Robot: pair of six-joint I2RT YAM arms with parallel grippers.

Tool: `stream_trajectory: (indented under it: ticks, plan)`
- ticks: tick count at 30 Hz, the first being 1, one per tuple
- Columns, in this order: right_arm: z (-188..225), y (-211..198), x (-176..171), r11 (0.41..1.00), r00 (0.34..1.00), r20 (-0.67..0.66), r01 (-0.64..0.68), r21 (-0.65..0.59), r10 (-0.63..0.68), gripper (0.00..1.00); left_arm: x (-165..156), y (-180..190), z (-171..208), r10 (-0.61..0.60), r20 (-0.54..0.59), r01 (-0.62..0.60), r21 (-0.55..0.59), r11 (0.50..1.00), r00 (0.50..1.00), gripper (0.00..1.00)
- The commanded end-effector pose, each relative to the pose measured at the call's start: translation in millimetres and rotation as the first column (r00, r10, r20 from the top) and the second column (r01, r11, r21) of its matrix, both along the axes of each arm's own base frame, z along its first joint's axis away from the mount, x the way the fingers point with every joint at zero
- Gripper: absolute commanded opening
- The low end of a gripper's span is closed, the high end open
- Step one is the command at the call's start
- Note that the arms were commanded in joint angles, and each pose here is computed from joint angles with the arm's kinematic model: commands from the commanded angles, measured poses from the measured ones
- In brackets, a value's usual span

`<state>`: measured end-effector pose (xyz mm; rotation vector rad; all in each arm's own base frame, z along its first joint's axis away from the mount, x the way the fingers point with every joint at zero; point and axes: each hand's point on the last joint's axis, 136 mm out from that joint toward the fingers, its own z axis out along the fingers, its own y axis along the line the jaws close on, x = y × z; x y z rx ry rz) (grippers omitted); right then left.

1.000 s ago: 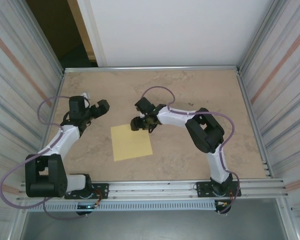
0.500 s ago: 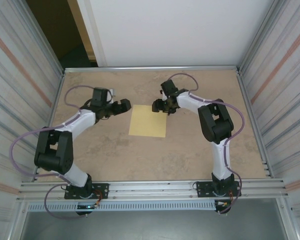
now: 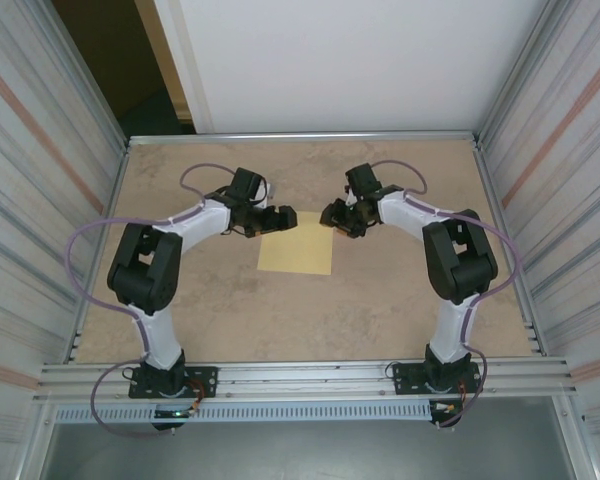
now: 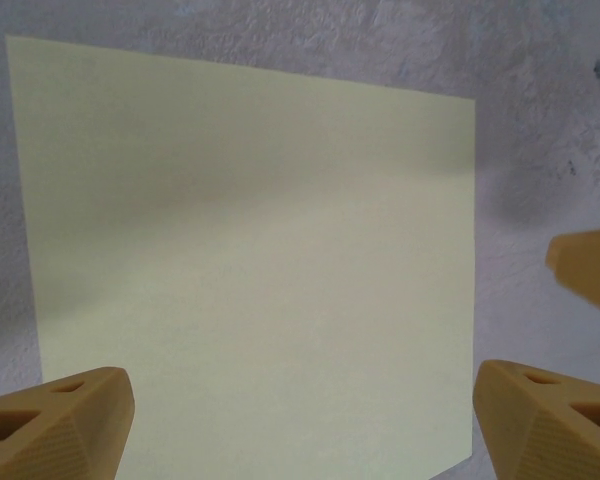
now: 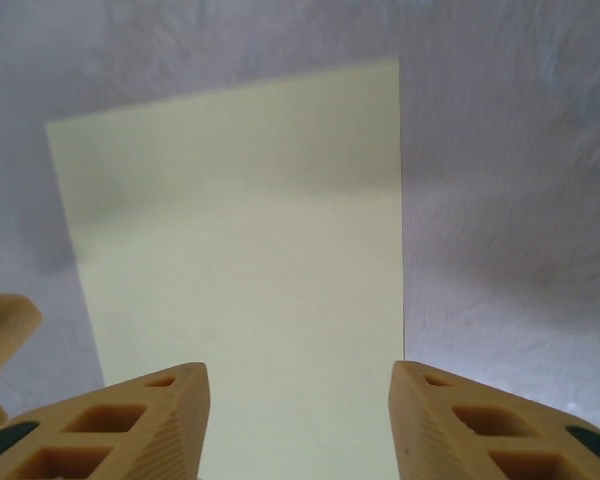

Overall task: Fold a paper plane with a square sheet of paper (pick it up from the middle)
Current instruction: First fold in half a square sheet of paper at the center of the table.

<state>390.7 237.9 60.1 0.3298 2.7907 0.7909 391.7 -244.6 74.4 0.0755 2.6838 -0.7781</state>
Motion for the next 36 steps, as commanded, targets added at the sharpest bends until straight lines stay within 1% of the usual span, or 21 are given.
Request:
stream_trajectory:
  ticks: [1,3,9,18,26,30,36]
  plan:
    - [-8,12,-8,0.999,0.998,-0.061,0.019,0.033,-0.016,0.45,-4,-8,2,-0.019,-0.053,0.018,-0.03,0.999,0.998,0.89]
    - [-15,14,-9,0.999,0.997,-0.078,0.013,0.03,-0.011,0.41,-3,-11,0,-0.023,-0.064,0.021,-0.035,0.999,0.998,0.89]
    - [-28,18,-10,1.0,0.994,-0.109,0.007,0.012,-0.005,0.37,-3,-15,-11,-0.024,-0.094,0.02,-0.041,0.999,0.995,0.89]
    - [-52,9,-18,0.999,0.986,-0.167,0.003,-0.046,-0.011,0.38,-9,-16,-30,-0.002,-0.148,-0.006,-0.055,0.998,0.989,0.91]
    - [-58,8,-19,0.999,0.983,-0.18,0.013,-0.05,-0.022,0.37,-17,-6,-43,0.04,-0.174,-0.044,-0.021,0.999,0.984,0.95]
    - [-59,11,-19,0.999,0.983,-0.183,0.008,-0.04,-0.015,0.36,-20,-5,-48,0.048,-0.19,-0.052,-0.017,0.998,0.981,0.94]
    - [-61,20,-17,1.0,0.982,-0.19,0.004,0.009,-0.003,0.36,-23,-3,-51,0.065,-0.206,-0.07,-0.017,0.997,0.976,0.92]
